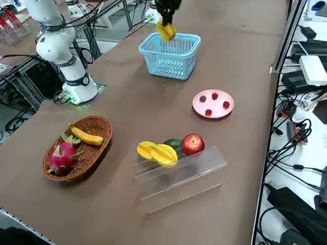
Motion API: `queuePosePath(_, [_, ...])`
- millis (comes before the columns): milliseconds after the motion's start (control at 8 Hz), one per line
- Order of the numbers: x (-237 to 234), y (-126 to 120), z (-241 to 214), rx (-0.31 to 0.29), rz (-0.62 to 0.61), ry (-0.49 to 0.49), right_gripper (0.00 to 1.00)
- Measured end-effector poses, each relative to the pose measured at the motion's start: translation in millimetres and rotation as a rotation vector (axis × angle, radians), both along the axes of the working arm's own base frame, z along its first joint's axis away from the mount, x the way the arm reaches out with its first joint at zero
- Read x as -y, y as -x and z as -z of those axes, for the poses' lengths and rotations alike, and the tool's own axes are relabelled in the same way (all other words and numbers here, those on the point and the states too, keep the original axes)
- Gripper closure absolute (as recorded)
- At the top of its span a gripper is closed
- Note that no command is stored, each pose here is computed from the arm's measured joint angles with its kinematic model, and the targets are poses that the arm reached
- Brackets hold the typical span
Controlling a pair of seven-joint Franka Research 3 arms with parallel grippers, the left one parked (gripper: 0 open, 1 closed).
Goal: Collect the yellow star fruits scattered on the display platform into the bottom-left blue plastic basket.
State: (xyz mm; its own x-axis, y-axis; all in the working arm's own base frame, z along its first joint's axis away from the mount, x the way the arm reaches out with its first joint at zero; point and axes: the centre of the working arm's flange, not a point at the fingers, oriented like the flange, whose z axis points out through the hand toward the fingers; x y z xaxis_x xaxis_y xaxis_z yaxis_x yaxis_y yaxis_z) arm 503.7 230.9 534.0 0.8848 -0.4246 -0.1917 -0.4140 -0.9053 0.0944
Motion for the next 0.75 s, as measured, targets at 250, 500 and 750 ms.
queuePosePath(250, [-73.0,42.7,39.4,0.006,-0.005,0.002,0.85])
queuePosePath(500, [-105.1,66.4,78.8,0.011,-0.03,-0.017,0.85])
queuePosePath(750, [-102.7,66.6,90.7,0.01,-0.024,-0.015,0.61])
